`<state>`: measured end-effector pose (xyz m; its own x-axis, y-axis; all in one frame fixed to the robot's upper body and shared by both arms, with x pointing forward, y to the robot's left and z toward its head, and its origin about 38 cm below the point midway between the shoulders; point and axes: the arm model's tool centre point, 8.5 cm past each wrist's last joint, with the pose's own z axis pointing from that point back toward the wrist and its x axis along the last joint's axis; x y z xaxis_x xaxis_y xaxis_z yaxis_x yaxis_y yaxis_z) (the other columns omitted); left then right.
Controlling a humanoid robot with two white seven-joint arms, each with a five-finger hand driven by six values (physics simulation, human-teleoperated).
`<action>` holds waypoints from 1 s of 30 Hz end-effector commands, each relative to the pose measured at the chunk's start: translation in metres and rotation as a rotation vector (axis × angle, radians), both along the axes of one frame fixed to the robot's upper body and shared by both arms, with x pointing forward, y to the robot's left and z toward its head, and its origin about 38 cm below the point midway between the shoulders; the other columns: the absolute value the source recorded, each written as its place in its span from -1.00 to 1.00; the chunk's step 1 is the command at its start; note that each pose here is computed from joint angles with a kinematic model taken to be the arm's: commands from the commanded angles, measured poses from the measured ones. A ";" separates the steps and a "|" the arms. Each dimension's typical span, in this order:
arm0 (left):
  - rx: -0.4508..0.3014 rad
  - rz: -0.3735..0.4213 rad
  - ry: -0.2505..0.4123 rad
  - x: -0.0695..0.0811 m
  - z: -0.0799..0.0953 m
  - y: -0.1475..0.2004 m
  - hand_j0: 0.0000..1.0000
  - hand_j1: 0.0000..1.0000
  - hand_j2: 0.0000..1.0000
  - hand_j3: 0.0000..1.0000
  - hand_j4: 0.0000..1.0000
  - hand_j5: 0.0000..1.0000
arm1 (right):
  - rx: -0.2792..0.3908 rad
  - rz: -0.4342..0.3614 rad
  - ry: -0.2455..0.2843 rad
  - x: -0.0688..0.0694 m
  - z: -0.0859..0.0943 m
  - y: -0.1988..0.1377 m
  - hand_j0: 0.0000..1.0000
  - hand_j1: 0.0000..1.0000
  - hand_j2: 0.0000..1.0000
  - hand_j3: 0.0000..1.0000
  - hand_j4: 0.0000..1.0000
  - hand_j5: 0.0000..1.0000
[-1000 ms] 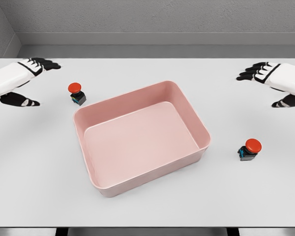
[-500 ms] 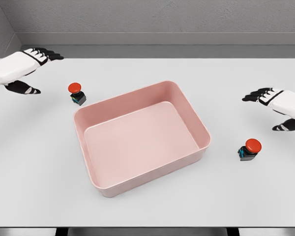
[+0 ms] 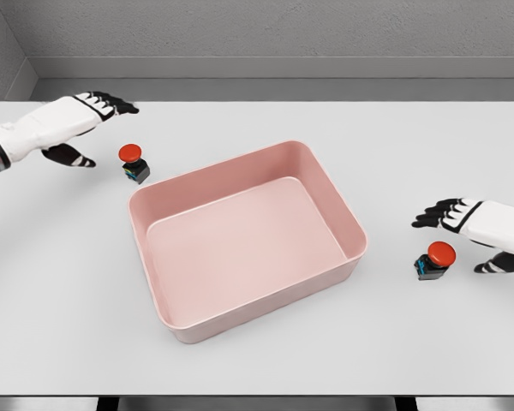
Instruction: Put the industrial switch in the basket with both arms
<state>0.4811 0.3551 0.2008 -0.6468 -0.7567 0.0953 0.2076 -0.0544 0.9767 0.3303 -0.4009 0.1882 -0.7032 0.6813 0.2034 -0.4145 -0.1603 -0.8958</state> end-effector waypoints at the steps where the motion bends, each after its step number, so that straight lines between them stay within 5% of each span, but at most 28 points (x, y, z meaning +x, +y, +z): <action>1: 0.004 -0.007 0.018 -0.001 -0.007 -0.003 1.00 1.00 1.00 1.00 1.00 1.00 | 0.013 0.025 -0.001 -0.003 0.003 0.008 1.00 1.00 1.00 1.00 1.00 1.00; 14: 0.048 -0.053 0.049 0.001 -0.013 -0.016 1.00 1.00 1.00 1.00 1.00 1.00 | 0.049 0.033 0.021 -0.003 -0.013 0.019 1.00 1.00 1.00 1.00 1.00 1.00; 17: 0.052 -0.042 0.058 0.001 -0.016 -0.013 1.00 1.00 1.00 1.00 1.00 1.00 | 0.038 0.036 0.015 -0.003 -0.013 0.019 0.67 0.67 0.67 0.67 0.67 0.67; 20: 0.059 -0.043 0.054 0.002 -0.014 -0.013 1.00 1.00 1.00 1.00 1.00 1.00 | 0.026 0.040 0.012 -0.003 -0.013 0.018 0.59 0.59 0.59 0.59 0.59 0.59; 25: 0.085 -0.055 0.062 0.005 -0.014 -0.016 0.61 0.61 0.61 0.61 0.61 0.61 | 0.014 0.043 0.030 -0.005 -0.016 0.017 0.52 0.52 0.52 0.52 0.52 0.52; 30: 0.080 -0.052 0.069 0.008 -0.016 -0.020 0.62 0.62 0.62 0.62 0.62 0.62 | 0.000 0.048 0.047 -0.007 -0.019 0.018 0.43 0.43 0.43 0.43 0.43 0.43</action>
<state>0.4886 0.3359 0.1860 -0.6825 -0.7271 0.0742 0.2637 -0.1503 0.9528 0.3233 -0.3828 0.1684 -0.7273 0.6451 0.2343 -0.4437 -0.1815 -0.8776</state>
